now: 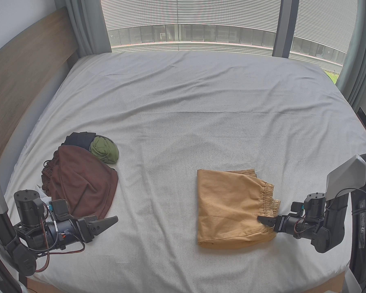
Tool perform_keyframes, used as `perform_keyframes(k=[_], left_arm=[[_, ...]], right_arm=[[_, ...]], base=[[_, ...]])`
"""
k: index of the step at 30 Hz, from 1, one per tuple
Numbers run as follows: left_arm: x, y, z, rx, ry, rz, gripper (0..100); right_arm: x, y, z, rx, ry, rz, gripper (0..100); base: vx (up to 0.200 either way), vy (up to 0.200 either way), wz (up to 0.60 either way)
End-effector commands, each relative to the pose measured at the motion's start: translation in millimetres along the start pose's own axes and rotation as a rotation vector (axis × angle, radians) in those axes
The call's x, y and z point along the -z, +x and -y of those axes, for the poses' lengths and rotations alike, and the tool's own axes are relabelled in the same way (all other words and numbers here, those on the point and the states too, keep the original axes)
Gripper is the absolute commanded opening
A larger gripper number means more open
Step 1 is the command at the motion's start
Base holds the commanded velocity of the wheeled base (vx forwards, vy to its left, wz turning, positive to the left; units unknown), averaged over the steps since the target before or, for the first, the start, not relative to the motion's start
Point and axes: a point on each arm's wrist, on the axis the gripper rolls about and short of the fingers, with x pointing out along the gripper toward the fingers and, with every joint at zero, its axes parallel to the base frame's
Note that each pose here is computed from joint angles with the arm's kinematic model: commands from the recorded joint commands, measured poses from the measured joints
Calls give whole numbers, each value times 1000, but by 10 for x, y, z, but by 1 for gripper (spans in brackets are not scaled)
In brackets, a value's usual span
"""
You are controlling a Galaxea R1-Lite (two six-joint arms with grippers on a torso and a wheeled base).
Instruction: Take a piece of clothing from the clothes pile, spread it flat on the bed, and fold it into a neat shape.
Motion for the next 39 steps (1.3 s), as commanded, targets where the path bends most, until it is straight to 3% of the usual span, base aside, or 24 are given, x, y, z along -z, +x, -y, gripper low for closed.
perform_keyframes(k=[1,12,29,30,39], left_arm=[[41,-22,-1,-5,-10,-17,100],[41,-22,-1,-6,-10,-16,100],[38,-23,-3,-7,-10,-14,100],[38,-23,-3,-7,-10,-14,100],[38,-23,-3,-7,-10,-14,100]], right_arm=[[92,15,-18,-6,8,-43,100],[137,-14,-257,-116,99,-100,100],[103,57,-258,-124,103,-80,100],[106,58,-256,-123,103,-81,0],[109,56,-265,-127,100,-83,0]], base=[[0,0,0],[0,0,0],[0,0,0],[0,0,0],[0,0,0]])
